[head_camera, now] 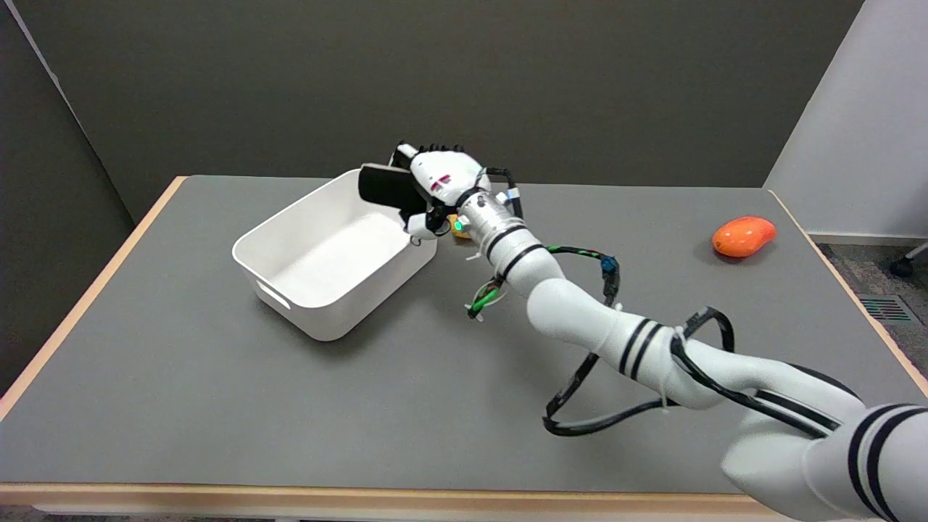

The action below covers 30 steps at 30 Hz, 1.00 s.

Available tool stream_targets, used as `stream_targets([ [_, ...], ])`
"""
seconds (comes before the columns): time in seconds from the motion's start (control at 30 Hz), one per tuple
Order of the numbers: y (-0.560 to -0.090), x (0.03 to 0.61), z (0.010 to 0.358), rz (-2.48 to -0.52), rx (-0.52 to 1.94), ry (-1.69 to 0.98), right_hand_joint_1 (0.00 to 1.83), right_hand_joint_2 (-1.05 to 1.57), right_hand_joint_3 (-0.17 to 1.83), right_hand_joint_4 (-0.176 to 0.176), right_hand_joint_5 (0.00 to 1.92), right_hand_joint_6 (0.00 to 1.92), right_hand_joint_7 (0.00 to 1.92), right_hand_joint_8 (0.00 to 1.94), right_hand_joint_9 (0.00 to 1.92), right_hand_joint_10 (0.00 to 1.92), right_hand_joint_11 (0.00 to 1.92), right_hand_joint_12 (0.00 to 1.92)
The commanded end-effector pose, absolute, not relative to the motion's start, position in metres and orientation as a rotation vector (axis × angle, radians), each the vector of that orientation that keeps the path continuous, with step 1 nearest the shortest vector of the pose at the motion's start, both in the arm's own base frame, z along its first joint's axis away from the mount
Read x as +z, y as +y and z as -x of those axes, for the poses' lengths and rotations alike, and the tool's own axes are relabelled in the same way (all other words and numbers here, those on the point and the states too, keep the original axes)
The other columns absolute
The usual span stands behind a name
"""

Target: Place the chalkboard eraser into the white box.

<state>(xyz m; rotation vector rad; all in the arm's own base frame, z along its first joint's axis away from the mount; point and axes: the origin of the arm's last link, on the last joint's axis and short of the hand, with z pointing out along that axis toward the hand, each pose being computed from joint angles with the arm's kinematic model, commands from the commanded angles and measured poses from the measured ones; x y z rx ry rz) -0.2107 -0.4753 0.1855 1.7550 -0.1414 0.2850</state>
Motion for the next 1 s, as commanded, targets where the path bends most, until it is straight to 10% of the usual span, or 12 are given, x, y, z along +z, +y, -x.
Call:
stream_targets([
  [0.03, -0.494, 0.167, 0.229, -1.793, 0.215, -0.336, 0.55, 0.72, 0.86, -0.11, 0.02, 0.28, 0.27, 0.51, 0.22, 0.89, 0.03, 1.25],
  [0.47, -0.459, 0.212, 0.187, -1.739, 0.407, -0.154, 0.51, 0.6, 0.89, -0.104, 0.0, 0.02, 0.0, 0.01, 0.0, 0.17, 0.0, 0.97],
  [1.0, -0.302, 0.416, 0.136, -1.249, 1.107, 0.013, 0.47, 0.69, 0.81, -0.069, 0.09, 0.31, 0.14, 0.29, 0.0, 0.58, 0.0, 1.03],
])
